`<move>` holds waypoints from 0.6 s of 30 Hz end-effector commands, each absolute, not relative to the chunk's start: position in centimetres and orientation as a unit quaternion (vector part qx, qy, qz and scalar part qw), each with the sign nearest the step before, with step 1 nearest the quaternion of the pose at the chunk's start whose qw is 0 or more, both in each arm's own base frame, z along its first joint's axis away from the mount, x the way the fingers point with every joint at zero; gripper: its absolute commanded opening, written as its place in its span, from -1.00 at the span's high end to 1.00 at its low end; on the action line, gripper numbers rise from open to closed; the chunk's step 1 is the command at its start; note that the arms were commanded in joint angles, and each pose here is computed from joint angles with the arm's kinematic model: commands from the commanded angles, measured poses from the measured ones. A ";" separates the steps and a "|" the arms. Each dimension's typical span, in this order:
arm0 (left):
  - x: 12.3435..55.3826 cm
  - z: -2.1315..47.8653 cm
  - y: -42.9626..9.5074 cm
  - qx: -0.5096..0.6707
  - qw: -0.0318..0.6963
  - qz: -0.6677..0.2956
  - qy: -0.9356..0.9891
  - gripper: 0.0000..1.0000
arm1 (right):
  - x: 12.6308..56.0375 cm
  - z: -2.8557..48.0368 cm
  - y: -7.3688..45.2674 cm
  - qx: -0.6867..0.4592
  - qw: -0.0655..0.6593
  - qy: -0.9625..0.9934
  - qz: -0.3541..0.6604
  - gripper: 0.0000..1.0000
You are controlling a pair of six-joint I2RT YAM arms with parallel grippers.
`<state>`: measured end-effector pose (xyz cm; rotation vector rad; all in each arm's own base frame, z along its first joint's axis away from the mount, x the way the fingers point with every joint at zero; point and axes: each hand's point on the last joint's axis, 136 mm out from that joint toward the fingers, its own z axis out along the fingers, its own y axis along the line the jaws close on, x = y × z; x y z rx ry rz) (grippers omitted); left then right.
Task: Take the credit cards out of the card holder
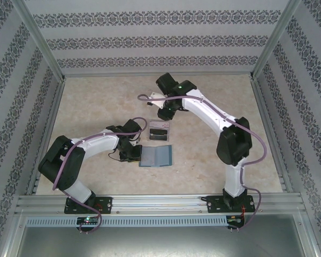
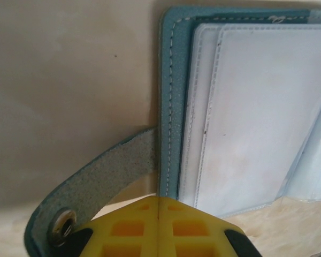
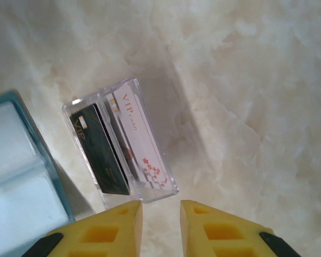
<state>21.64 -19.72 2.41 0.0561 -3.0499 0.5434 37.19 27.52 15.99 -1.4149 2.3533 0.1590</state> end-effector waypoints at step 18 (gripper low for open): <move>21.7 2.6 -21.0 0.017 0.020 0.199 -0.980 0.87 | 27.5 13.6 30.7 -0.121 0.174 0.941 0.265 0.60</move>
